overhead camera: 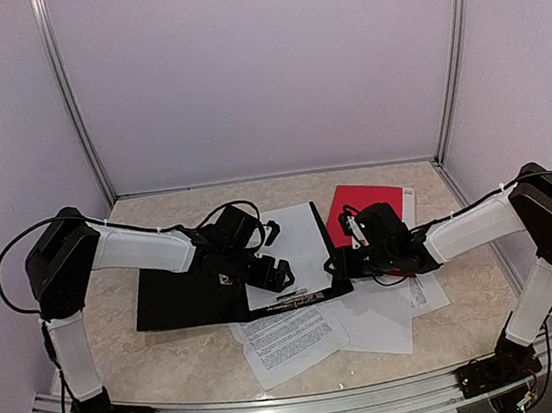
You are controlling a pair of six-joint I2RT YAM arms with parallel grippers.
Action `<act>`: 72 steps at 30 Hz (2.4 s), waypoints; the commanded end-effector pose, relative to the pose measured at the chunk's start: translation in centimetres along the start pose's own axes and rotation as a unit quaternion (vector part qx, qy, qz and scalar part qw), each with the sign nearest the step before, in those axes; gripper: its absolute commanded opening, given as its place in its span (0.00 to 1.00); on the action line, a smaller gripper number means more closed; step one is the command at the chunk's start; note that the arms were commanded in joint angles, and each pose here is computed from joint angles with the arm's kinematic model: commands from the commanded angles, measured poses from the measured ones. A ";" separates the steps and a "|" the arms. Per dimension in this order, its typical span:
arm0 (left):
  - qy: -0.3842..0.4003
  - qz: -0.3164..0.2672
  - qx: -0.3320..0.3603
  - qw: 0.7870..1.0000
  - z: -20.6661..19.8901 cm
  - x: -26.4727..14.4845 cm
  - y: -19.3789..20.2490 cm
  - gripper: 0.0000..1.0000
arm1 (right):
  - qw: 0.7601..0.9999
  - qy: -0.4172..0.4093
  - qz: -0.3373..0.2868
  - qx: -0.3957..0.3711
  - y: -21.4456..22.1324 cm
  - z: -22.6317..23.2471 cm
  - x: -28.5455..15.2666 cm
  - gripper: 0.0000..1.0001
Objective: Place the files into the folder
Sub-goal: Adjust the file in the folder.
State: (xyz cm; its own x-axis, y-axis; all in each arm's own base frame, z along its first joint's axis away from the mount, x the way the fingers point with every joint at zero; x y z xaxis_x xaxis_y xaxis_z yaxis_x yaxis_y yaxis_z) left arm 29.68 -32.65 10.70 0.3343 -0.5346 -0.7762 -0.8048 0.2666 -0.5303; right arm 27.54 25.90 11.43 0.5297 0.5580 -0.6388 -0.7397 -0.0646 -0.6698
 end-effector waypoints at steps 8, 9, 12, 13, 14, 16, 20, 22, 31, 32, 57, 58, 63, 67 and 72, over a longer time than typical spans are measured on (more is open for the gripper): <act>0.024 0.019 -0.034 0.999 0.4 1.0 1.5 0.93 | 0.998 -0.051 0.014 -0.027 -0.1 -0.9 1.0 0.47; 0.024 0.020 -0.036 0.999 0.4 1.0 1.6 0.93 | 0.998 -0.053 0.015 -0.026 0.0 -1.0 1.1 0.47; 0.023 0.023 -0.043 0.999 0.5 1.1 1.9 0.92 | 0.998 -0.060 0.020 -0.023 0.3 -1.3 1.6 0.47; 0.022 0.022 -0.045 0.999 0.6 1.1 1.9 0.92 | 0.998 -0.062 0.020 -0.022 0.3 -1.5 1.7 0.47; 0.022 0.021 -0.046 0.998 0.6 1.1 2.0 0.92 | 0.998 -0.063 0.021 -0.020 0.4 -1.7 1.8 0.47; 0.022 0.019 -0.047 0.998 0.6 0.9 2.0 0.92 | 0.997 -0.069 0.019 -0.020 0.5 -1.9 1.9 0.47; 0.020 0.019 -0.049 0.998 0.6 0.9 2.1 0.92 | 0.996 -0.083 0.019 -0.029 0.6 -2.1 2.2 0.47; 0.018 0.019 -0.048 0.998 0.7 0.9 2.1 0.92 | 0.995 -0.089 0.021 -0.034 0.8 -2.2 2.4 0.47; 0.012 0.021 -0.045 0.999 0.8 1.2 2.1 0.92 | 0.992 -0.124 0.018 -0.032 1.2 -2.1 2.1 0.45; 0.012 0.021 -0.045 0.999 0.8 1.2 2.1 0.92 | 0.991 -0.130 0.016 -0.033 1.1 -2.0 1.9 0.44; 0.005 0.016 -0.047 0.999 0.8 0.8 1.9 0.92 | 0.970 -0.237 0.016 -0.044 -0.2 -0.8 -0.2 0.35; 0.004 0.016 -0.047 0.999 0.9 0.8 2.0 0.92 | 0.971 -0.235 0.016 -0.045 -0.2 -0.8 -0.3 0.35; 0.004 0.014 -0.047 0.999 0.8 0.7 1.8 0.92 | 0.975 -0.217 0.020 -0.046 -0.2 -1.0 -0.6 0.32; 0.004 0.014 -0.048 0.999 0.8 0.6 1.8 0.92 | 0.980 -0.193 0.028 -0.048 0.0 -1.3 -0.8 0.26; 0.003 0.014 -0.049 0.999 0.8 0.6 1.8 0.92 | 0.985 -0.160 0.042 -0.049 0.3 -1.9 -0.6 0.17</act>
State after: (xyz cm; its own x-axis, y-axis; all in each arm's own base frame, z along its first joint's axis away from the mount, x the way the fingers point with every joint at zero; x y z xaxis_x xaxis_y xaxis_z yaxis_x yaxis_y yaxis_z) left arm 29.12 -32.53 9.60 0.3174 -0.5671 -0.7600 -0.8419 0.2003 -0.5010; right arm 27.77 24.85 11.30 0.2724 0.8279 -0.4903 -0.7093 -0.1715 -0.6837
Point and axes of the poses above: each gripper's point midway between its finger pads, its own x axis out along the fingers, its own z axis along the line the jaws close on, y = z × x, the point moved 8 cm from there along -x, back along the fingers, and after that the axes turned 8 degrees about -x, right-handed, at the moved point
